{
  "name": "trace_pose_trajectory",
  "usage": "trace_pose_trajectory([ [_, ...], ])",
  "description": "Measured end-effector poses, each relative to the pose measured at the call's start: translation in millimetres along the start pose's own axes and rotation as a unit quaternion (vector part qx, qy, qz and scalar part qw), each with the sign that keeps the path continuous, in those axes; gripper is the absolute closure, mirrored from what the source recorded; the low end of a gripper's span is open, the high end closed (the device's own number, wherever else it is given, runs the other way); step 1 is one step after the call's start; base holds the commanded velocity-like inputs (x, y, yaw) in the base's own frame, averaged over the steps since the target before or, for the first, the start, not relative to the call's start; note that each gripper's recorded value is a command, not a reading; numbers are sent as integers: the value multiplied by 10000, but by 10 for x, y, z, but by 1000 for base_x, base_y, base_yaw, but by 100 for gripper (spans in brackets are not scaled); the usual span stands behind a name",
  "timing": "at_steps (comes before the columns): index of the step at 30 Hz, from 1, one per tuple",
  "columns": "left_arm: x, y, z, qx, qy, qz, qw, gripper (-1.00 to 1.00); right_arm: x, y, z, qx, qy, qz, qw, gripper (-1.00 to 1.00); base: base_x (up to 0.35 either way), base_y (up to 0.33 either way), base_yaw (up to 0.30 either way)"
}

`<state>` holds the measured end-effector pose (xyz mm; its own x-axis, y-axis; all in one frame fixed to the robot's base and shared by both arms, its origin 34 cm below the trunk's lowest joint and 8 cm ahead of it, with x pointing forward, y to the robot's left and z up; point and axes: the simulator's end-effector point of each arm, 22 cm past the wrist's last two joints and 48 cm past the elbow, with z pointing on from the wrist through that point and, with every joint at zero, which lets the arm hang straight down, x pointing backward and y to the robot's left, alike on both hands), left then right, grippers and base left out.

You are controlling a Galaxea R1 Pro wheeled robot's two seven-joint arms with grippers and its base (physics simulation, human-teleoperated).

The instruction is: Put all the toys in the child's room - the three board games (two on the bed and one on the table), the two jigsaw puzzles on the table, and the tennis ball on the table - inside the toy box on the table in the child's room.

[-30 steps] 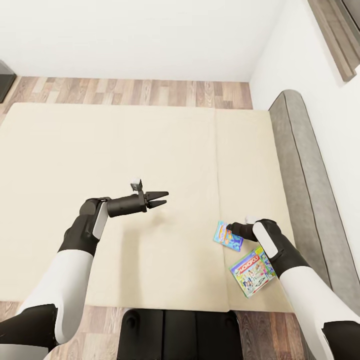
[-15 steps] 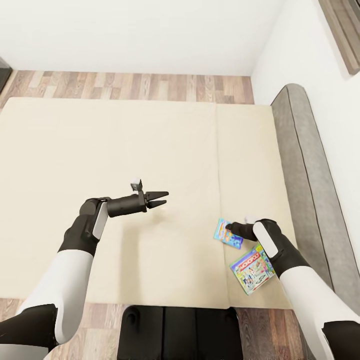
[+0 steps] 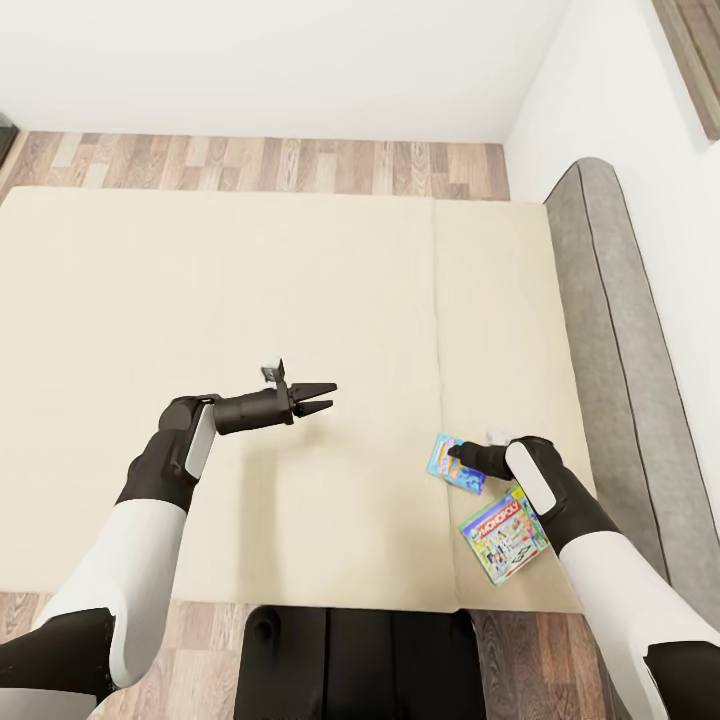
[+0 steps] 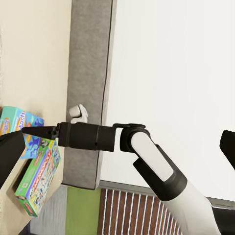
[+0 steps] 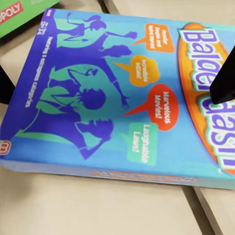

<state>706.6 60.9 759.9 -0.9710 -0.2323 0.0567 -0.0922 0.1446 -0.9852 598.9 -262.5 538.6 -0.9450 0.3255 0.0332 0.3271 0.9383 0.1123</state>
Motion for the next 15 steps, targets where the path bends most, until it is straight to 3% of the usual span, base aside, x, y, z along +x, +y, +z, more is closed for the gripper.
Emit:
trace_pose_trajectory([
  [15,23,64,5,-17,10,-48,10000,-100,-7,-5,-1,-5,38,-70,10000,-100,0,0,0],
])
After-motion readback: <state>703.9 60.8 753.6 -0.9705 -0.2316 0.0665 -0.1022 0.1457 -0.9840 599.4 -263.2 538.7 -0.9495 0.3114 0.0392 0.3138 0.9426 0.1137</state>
